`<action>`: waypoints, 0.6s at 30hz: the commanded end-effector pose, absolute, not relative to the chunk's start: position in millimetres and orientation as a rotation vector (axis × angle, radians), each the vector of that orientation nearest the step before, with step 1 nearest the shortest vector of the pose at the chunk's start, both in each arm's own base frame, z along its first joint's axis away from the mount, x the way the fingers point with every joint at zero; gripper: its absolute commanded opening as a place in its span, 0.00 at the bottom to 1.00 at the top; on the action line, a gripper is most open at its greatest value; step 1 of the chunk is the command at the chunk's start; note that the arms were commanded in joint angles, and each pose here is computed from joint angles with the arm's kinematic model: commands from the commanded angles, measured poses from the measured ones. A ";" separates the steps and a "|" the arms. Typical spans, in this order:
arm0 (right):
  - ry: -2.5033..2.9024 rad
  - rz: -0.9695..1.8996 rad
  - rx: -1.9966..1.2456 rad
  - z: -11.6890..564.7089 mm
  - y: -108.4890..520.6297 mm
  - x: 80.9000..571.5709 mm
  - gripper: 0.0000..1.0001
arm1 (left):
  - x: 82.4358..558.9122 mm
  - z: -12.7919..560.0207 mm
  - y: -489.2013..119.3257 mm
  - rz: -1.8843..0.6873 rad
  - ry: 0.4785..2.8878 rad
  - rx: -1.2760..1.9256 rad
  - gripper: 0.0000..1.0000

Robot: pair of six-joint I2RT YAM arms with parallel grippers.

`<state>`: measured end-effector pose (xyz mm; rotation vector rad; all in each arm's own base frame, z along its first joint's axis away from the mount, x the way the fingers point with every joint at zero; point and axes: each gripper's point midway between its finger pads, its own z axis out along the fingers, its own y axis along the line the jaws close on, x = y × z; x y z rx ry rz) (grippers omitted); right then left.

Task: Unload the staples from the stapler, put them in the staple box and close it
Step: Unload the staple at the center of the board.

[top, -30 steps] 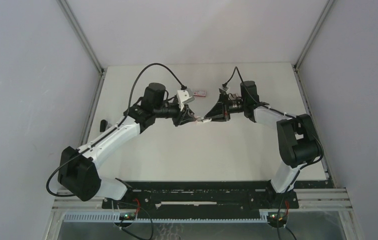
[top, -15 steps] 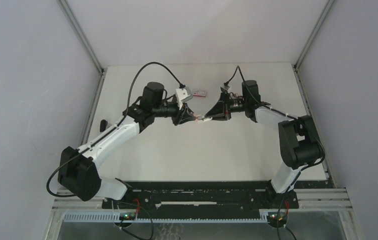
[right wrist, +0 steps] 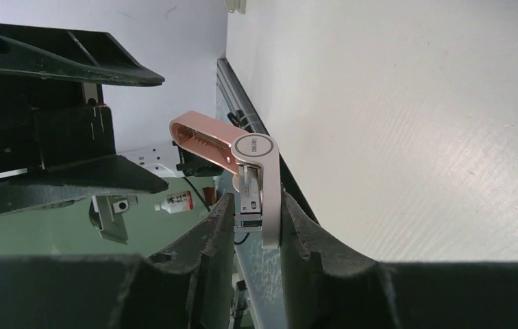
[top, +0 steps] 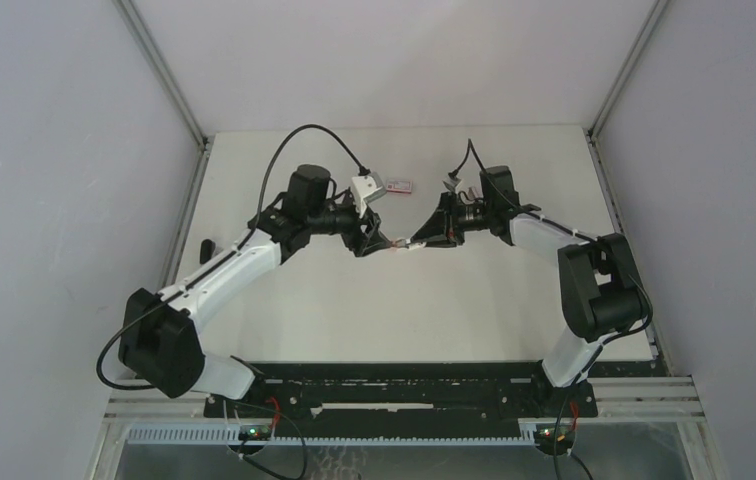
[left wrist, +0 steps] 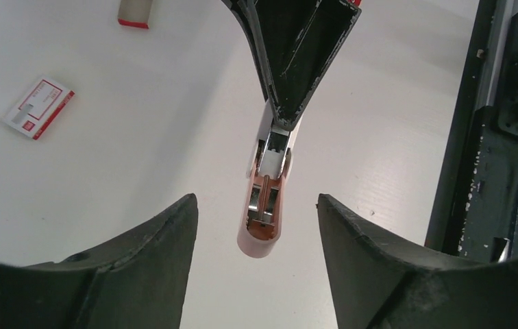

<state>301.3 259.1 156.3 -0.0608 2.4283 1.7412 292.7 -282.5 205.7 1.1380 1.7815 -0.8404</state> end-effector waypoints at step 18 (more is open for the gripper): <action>2.240 1.447 -0.517 189.9 258.0 296.6 0.09 | 287.8 207.6 -292.0 -1.063 1.905 1.205 0.98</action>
